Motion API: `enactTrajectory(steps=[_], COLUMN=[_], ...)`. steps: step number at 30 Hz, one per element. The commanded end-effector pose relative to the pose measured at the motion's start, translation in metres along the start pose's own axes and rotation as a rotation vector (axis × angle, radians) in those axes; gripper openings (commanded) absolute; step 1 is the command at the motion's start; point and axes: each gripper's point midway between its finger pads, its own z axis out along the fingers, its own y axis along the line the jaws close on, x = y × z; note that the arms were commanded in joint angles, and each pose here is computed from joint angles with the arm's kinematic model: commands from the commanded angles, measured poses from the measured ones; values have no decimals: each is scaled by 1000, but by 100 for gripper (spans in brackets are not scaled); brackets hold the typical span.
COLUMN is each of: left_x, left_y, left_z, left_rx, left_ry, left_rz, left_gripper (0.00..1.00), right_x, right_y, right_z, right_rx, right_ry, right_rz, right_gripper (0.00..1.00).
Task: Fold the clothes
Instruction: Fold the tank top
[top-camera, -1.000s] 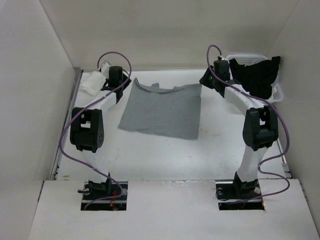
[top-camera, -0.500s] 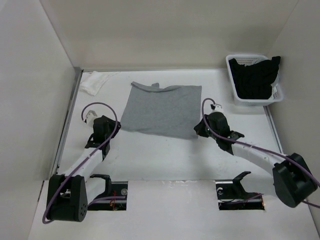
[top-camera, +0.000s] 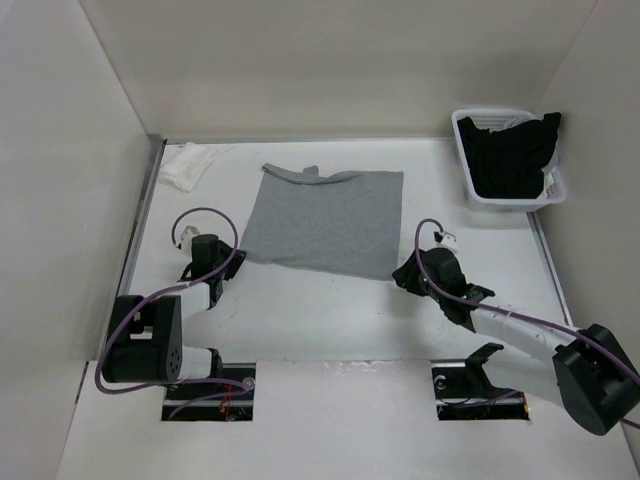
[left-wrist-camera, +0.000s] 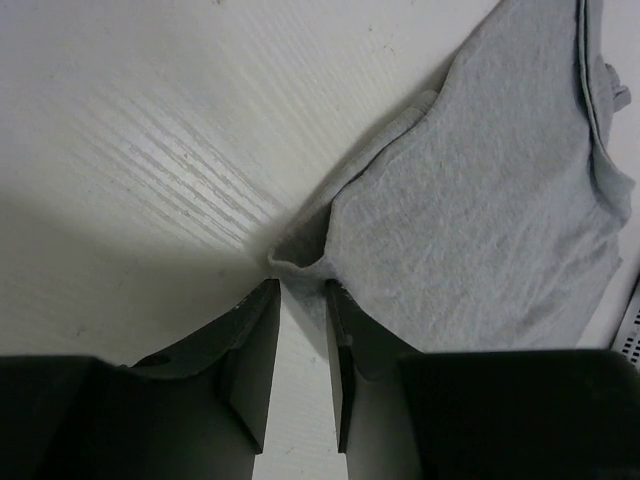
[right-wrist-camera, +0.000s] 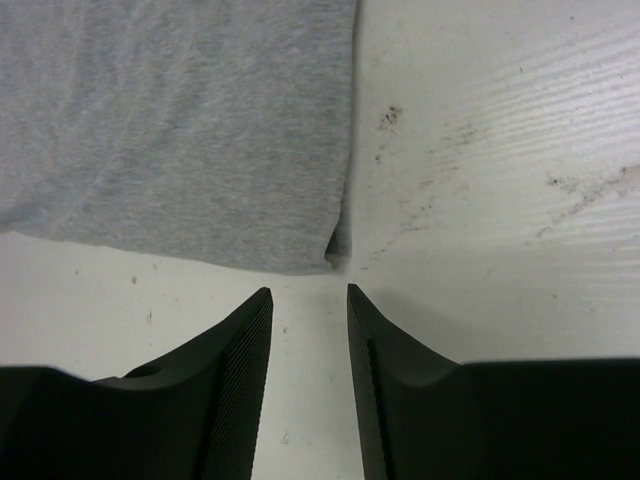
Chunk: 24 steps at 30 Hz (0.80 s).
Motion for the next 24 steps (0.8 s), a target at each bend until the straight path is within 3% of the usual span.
enactTrajectory(steps=[1,6,12,14,18,21,24], left_x=[-20,-27,-27,-23,-21,-20,-18], left_y=[-24,-17,-7,-4,-1,-2,-3], left_z=[5,12,13,14,17,19,21], left_rx=[62,31,13,7,0,2,7], left_ry=[-63,-75,-80,-72,-64,-64,-58], left_rz=[-20,-51,-69,-62,-60,-60,-58], left_gripper=[20,6,4,4,3,3,2], right_x=[-4,4,6,5,8,11,9], right_y=[4,3,7,4,0,-2,-6], right_z=[3,14,32,36,42,41,38], right_rx=[-9,9,5,11,32,39,43], right_ry=[-34,-7,-9,-18,-8,-2,-16], right_rz=[70,127,190,224,248,261,265], right_gripper=[42,49,49,44,26,22,11])
